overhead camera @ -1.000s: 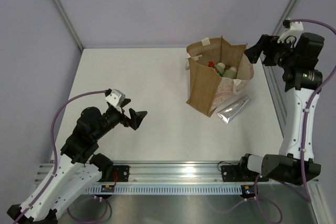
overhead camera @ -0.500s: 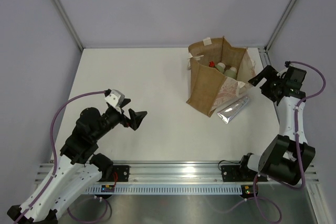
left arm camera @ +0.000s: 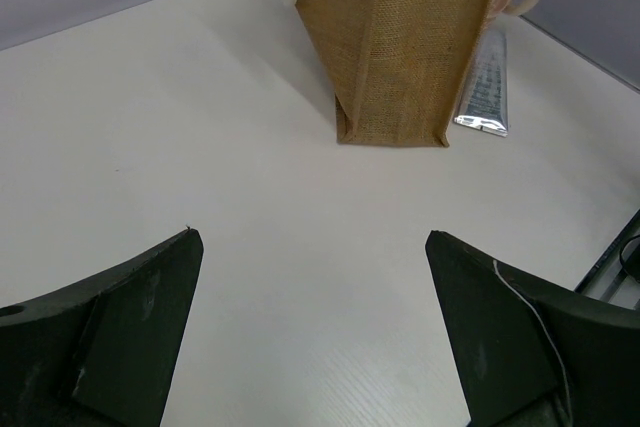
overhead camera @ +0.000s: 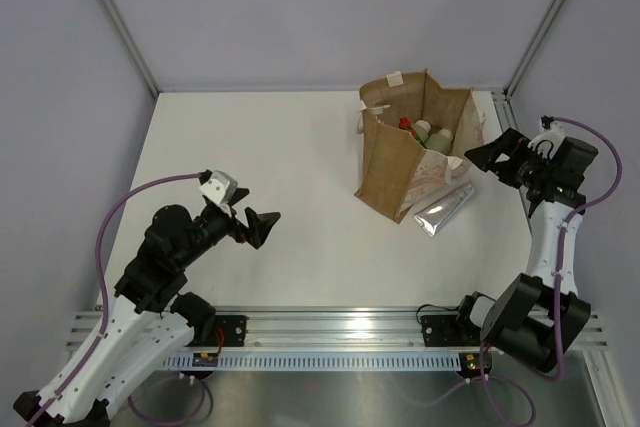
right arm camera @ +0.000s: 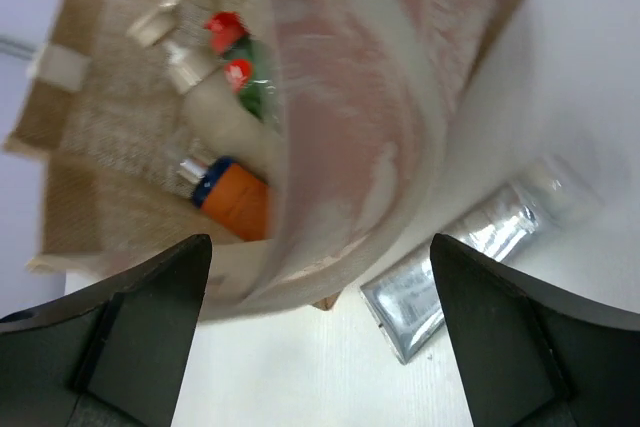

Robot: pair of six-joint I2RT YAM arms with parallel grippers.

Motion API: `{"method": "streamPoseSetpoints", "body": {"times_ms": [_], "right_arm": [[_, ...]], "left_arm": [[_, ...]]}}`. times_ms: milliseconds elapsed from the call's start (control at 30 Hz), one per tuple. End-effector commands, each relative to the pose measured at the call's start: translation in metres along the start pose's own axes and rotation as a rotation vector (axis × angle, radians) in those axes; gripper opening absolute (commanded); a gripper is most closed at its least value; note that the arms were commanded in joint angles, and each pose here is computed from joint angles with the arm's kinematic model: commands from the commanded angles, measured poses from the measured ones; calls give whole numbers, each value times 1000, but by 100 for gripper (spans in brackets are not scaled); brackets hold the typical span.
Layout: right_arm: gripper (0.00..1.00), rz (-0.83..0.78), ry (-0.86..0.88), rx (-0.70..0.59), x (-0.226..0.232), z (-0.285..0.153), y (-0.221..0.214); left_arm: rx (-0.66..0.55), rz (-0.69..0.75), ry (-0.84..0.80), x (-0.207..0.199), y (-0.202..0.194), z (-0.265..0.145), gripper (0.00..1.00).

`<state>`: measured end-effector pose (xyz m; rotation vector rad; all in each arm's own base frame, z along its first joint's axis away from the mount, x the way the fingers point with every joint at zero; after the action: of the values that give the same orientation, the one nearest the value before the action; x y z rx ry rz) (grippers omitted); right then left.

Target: Place the personal care products into the canvas bag

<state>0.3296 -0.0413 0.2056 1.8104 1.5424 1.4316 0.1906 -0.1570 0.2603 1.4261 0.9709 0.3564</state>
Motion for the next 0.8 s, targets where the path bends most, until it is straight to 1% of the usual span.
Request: {"method": "streamPoseSetpoints", "body": {"times_ms": [0, 67, 133, 167, 200, 267, 300, 400, 433, 533, 567, 600, 633, 667, 700, 733, 767], "right_arm": [[100, -252, 136, -163, 40, -26, 43], [100, -227, 42, -185, 31, -32, 52], [100, -188, 9, -202, 23, -37, 53], [99, -146, -17, -215, 11, -42, 51], [99, -137, 21, -218, 13, -45, 48], [100, -91, -4, -206, -5, -50, 39], [100, -74, -16, -189, -11, -50, 35], [99, 36, -61, -53, -38, -39, 4], [99, 106, -67, 3, -50, -30, -11], [99, 261, -94, 92, -70, -14, -36], [99, 282, -110, 99, -76, -11, -38], [99, 291, -174, 109, -89, -8, -41], [99, 305, -200, 120, -98, -4, -45], [99, 309, -229, 108, -105, -1, -42], [99, 311, -318, 117, -120, 0, -44], [100, 320, -329, 153, -122, 9, -51], [99, 320, -335, 157, -124, 14, -48]], "left_arm": [[-26, 3, -33, -6, 7, 0, 99], [-27, 3, -31, -6, 7, 0, 99], [-31, 3, -33, -7, 8, -1, 99], [-32, 4, -35, -7, 8, -2, 99], [-33, 3, -35, -7, 9, -2, 99], [-37, 2, -38, -8, 10, -3, 99], [-42, 2, -43, -9, 11, -3, 99], [-51, -1, -48, -11, 13, -5, 99], [-54, -4, -48, -11, 14, -6, 99], [-56, -6, -52, -12, 14, -7, 99], [-56, -6, -52, -12, 14, -7, 99], [-56, -7, -53, -12, 14, -6, 99], [-52, -8, -54, -12, 14, -6, 99], [-53, -8, -56, -12, 13, -6, 99], [-53, -9, -56, -13, 14, -6, 99], [-52, -9, -54, -12, 13, -5, 99], [-50, -10, -51, -12, 13, -5, 99]]}}
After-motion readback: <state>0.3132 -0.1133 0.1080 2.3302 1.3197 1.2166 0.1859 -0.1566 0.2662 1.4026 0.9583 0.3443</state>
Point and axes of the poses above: each gripper's point midway between its finger pads, its own z axis out along the fingers, its own x axis along the line the jaws close on, y = z × x, the point moved 1 cm from there along -z, back along the fingers, and after that the axes turned 14 degrees about -z, right-handed, at the moved point
